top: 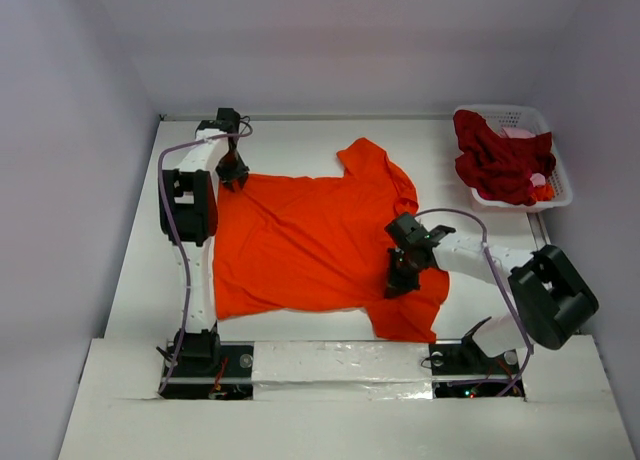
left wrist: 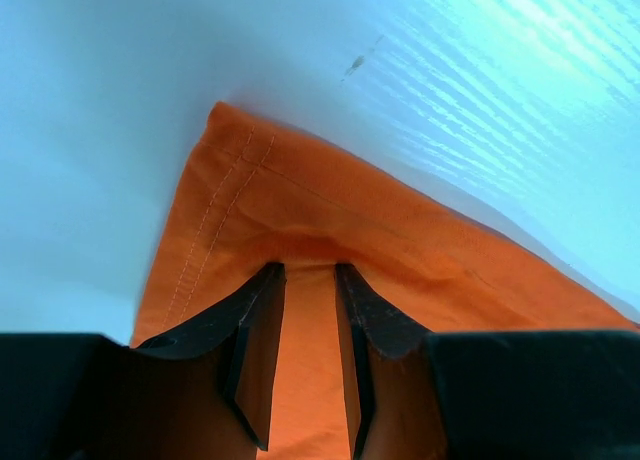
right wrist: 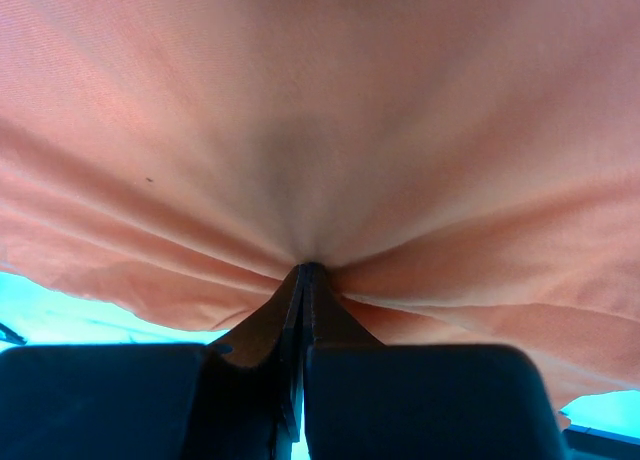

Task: Fold and stack the t-shirts
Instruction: Flatten out the tshirt

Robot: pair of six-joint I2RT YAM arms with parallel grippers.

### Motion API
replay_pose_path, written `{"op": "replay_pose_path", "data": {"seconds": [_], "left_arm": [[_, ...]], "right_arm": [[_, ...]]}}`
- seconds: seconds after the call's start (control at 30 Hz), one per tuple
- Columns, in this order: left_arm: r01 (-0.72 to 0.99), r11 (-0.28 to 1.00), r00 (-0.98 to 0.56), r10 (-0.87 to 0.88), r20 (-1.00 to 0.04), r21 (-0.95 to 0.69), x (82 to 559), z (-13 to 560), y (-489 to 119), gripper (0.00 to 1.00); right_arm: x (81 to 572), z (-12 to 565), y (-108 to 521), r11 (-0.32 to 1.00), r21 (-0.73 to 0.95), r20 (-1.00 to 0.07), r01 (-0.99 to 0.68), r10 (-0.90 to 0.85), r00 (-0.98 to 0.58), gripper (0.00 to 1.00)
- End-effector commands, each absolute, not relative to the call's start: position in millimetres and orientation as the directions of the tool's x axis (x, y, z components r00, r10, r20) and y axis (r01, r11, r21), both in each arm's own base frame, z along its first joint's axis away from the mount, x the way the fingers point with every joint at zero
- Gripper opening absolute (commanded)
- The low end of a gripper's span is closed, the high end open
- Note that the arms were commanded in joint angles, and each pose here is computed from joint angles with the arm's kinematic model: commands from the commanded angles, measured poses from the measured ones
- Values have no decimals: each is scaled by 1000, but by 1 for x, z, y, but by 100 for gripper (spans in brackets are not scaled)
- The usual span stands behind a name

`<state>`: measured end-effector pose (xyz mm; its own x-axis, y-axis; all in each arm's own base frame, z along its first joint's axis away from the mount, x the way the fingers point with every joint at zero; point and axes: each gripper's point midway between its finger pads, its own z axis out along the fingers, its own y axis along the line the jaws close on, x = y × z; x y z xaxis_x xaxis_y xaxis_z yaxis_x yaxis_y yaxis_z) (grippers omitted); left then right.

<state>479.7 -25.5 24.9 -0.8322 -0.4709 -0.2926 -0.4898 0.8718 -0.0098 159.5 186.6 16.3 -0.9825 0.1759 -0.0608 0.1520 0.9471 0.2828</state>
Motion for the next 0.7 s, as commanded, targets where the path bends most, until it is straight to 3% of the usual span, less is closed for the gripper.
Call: {"op": "replay_pose_path", "data": {"seconds": [0.0,0.57,0.63,0.67], "left_arm": [[-487,874,-832,-464,-305,-1,486,27,-20,25],[-503,864,-794,-467,-390,-11,488,71,-12,29],[-505,862,-779,-472,-414,-32,488,81,-13,32],[-505,862,-769,-472,-431,-44,484,94,-12,38]], "right_arm": [[167,17,190,959,255,-66,128,149,-987,0],[198,36,204,958,270,-149,99,143,-978,0],[204,44,204,956,278,-182,96,151,-972,0],[207,53,206,951,294,-205,92,157,-966,0]]}}
